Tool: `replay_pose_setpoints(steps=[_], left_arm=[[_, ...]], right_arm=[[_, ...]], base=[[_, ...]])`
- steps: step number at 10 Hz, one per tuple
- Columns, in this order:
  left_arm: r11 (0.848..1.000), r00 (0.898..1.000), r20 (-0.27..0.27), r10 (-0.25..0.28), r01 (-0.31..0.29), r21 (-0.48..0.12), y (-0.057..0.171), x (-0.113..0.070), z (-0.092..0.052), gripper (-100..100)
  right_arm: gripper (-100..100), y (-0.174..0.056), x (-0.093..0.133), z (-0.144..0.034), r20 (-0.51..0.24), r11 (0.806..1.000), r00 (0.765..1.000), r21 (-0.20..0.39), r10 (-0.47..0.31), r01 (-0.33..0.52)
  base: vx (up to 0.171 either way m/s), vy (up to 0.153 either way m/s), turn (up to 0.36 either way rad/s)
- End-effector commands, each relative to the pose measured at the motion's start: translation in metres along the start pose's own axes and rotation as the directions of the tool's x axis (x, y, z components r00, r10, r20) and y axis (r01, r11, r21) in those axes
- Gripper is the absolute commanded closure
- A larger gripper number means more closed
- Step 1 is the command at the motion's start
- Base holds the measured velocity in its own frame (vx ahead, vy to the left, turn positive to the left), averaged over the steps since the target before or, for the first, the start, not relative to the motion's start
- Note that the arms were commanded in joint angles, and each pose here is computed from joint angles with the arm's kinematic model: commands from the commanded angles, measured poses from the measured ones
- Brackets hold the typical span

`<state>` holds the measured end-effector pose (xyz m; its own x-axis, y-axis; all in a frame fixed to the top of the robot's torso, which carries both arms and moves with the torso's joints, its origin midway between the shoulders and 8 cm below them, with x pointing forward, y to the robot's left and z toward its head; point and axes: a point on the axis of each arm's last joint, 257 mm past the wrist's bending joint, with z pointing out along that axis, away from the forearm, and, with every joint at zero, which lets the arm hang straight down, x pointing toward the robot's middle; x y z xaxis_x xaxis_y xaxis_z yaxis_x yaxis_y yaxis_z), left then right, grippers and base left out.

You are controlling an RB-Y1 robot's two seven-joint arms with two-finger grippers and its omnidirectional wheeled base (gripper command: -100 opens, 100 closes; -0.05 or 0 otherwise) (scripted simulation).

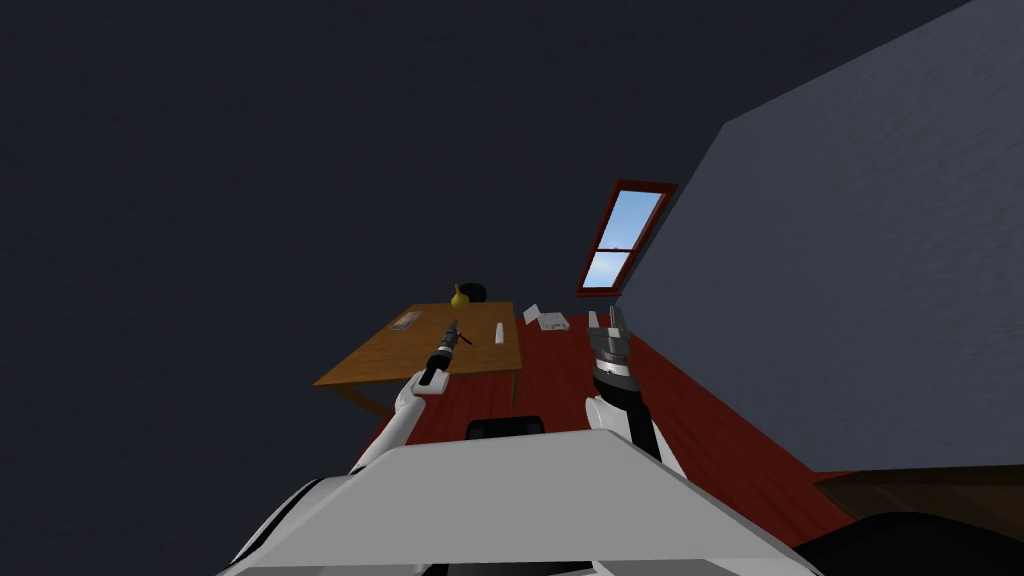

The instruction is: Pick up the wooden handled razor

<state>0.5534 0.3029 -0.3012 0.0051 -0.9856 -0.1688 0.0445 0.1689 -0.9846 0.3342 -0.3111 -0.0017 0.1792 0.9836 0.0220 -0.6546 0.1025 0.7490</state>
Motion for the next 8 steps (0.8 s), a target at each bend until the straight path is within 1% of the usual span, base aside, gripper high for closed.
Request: replay_pose_setpoints(steps=[1, 2, 3, 5, 6, 7, 8], left_arm=[[1.000, 1.000, 0.000, 0.001, -0.001, -0.021, 0.009, 0.000, 0.000, -100], [0.999, 1.000, -0.006, 0.007, -0.008, -0.046, 0.016, 0.003, 0.006, -100], [0.998, 1.000, -0.005, 0.007, -0.007, -0.066, 0.025, 0.003, 0.003, -100], [0.992, 1.000, -0.017, 0.021, -0.023, -0.127, 0.043, 0.008, 0.010, -100], [0.991, 1.000, -0.017, 0.021, -0.023, -0.131, 0.045, 0.008, 0.009, -100], [0.988, 1.000, -0.017, 0.020, -0.023, -0.152, 0.054, 0.008, 0.005, -100], [0.984, 0.999, -0.023, 0.028, -0.031, -0.175, 0.059, 0.010, 0.009, -100]], right_arm=[[0, 0.000, 0.000, 0.000, 0.000, 1.000, 1.000, 0.000, 0.000, 0.000], [0, 0.000, 0.000, 0.000, 0.000, 1.000, 1.000, 0.000, 0.000, 0.000], [0, 0.000, 0.000, 0.000, 0.000, 1.000, 1.000, 0.000, 0.000, 0.000], [0, 0.000, 0.000, 0.000, 0.000, 1.000, 1.000, 0.000, 0.000, 0.000], [0, 0.000, 0.000, 0.000, 0.000, 1.000, 1.000, 0.000, 0.000, 0.000], [0, 0.000, 0.000, 0.000, 0.000, 1.000, 1.000, 0.000, 0.000, 0.000], [0, 0.000, 0.000, 0.000, 0.000, 1.000, 1.000, 0.000, 0.000, 0.000]], base=[[0.005, 0.000, 0.003], [0.013, 0.001, 0.023], [0.016, 0.002, 0.014], [0.029, 0.006, 0.029], [0.032, 0.007, 0.016], [0.014, 0.001, -0.004], [0.019, 0.002, 0.027]])
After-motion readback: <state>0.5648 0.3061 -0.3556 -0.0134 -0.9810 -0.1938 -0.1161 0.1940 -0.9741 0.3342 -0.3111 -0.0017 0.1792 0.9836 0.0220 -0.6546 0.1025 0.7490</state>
